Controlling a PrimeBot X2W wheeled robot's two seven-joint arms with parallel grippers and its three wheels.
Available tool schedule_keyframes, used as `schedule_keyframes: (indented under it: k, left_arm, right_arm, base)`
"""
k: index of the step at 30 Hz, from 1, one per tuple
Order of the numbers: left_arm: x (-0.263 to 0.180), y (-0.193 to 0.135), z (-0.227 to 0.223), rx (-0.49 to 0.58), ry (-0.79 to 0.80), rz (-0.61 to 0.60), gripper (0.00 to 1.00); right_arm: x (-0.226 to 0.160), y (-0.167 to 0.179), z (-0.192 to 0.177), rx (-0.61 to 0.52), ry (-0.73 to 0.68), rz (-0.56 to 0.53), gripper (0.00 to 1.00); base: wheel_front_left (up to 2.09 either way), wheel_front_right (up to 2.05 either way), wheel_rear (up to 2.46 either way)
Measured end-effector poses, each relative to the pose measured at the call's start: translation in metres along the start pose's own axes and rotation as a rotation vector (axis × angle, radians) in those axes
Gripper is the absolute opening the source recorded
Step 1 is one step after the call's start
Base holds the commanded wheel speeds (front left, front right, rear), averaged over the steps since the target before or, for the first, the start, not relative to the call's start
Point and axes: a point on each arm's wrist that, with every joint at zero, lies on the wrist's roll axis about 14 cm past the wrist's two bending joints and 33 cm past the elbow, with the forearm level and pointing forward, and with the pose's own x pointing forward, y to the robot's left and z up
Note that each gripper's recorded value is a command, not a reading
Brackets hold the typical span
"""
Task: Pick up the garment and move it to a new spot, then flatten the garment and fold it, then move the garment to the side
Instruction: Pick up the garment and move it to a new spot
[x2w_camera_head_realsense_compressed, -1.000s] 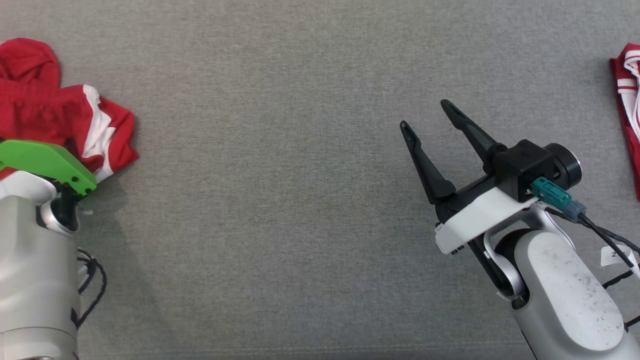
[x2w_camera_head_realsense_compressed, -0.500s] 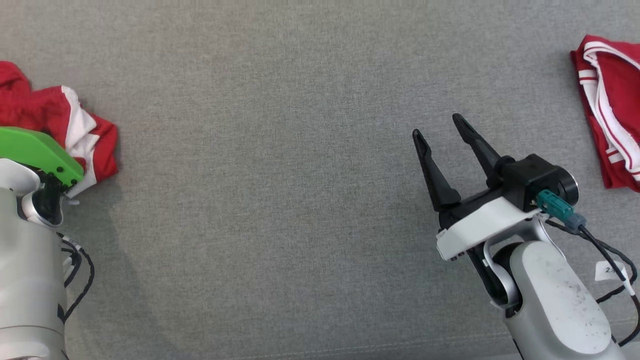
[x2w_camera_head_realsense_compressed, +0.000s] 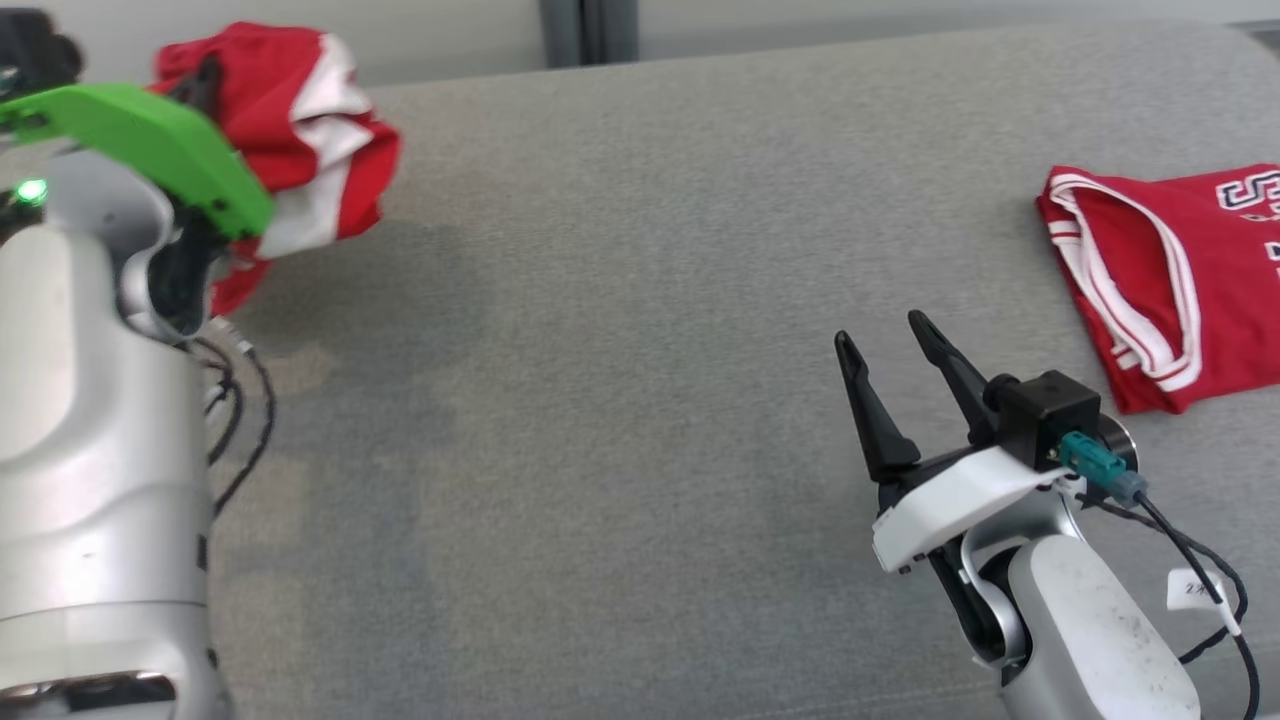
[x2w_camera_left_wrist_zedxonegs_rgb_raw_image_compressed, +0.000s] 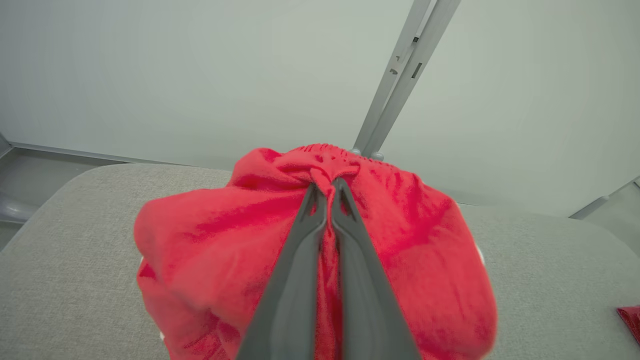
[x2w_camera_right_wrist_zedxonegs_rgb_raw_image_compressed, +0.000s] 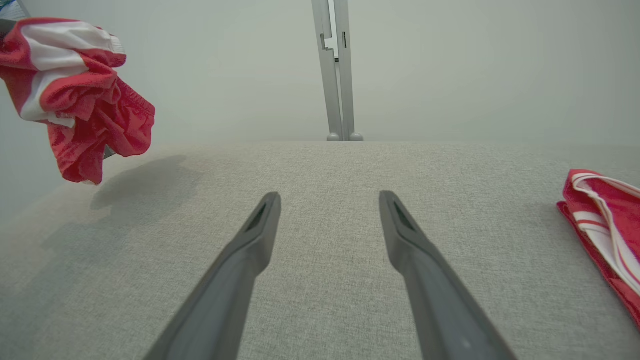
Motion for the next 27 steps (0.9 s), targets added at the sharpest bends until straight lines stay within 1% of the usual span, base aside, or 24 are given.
schedule_keyframes:
  k: [2, 5, 6, 8, 11, 15, 18, 20, 23, 24, 25, 26, 27]
  left_arm:
    - [0.001, -0.037, 0.01, 0.01, -0.023, -0.086, 0.0]
    - [-0.001, -0.095, 0.01, 0.011, -0.024, -0.228, 0.0]
    - [-0.002, -0.106, 0.008, 0.01, -0.02, -0.253, 0.0]
    - [-0.004, -0.141, -0.002, 0.017, -0.001, -0.34, 0.0]
    - [-0.007, -0.179, -0.023, 0.006, 0.039, -0.438, 0.0]
    - [-0.014, -0.219, -0.07, -0.048, 0.135, -0.54, 0.0]
    - [-0.019, -0.239, -0.111, -0.041, 0.219, -0.573, 0.0]
    - [-0.021, -0.246, -0.136, -0.06, 0.278, -0.58, 0.0]
    - [-0.021, -0.245, -0.171, -0.047, 0.351, -0.557, 0.0]
    - [-0.02, -0.242, -0.18, -0.046, 0.363, -0.544, 0.31]
    - [-0.019, -0.239, -0.189, -0.036, 0.373, -0.535, 0.77]
    - [-0.018, -0.235, -0.194, -0.033, 0.378, -0.525, 1.0]
    - [-0.018, -0.231, -0.197, -0.035, 0.375, -0.513, 1.0]
  right_arm:
    - [-0.007, -0.004, 0.006, -0.005, -0.014, -0.017, 1.0]
    - [-0.019, -0.012, 0.016, -0.015, -0.035, -0.049, 1.0]
    - [-0.021, -0.014, 0.018, -0.016, -0.039, -0.057, 1.0]
    - [-0.031, -0.023, 0.024, -0.02, -0.051, -0.09, 1.0]
    - [-0.044, -0.036, 0.027, -0.023, -0.055, -0.138, 1.0]
    - [-0.061, -0.053, 0.029, -0.018, -0.064, -0.209, 1.0]
    - [-0.071, -0.062, 0.029, -0.011, -0.067, -0.248, 1.0]
    - [-0.077, -0.068, 0.027, -0.007, -0.065, -0.273, 1.0]
    - [-0.081, -0.076, 0.023, -0.003, -0.055, -0.303, 1.0]
    - [-0.082, -0.079, 0.021, -0.001, -0.051, -0.312, 1.0]
    - [-0.082, -0.082, 0.019, -0.001, -0.048, -0.321, 1.0]
    - [-0.082, -0.083, 0.018, 0.0, -0.045, -0.325, 1.0]
    - [-0.082, -0.084, 0.017, 0.0, -0.042, -0.327, 1.0]
  base:
    - [0.0, 0.0, 0.0]
    - [0.0, 0.0, 0.0]
    - [0.0, 0.0, 0.0]
    - [0.0, 0.0, 0.0]
    - [0.0, 0.0, 0.0]
    - [0.0, 0.0, 0.0]
    - [0.0, 0.0, 0.0]
    - [0.0, 0.0, 0.0]
    - [0.0, 0.0, 0.0]
    - [0.0, 0.0, 0.0]
    - [0.0, 0.0, 0.0]
    - [0.0, 0.0, 0.0]
    - [0.0, 0.0, 0.0]
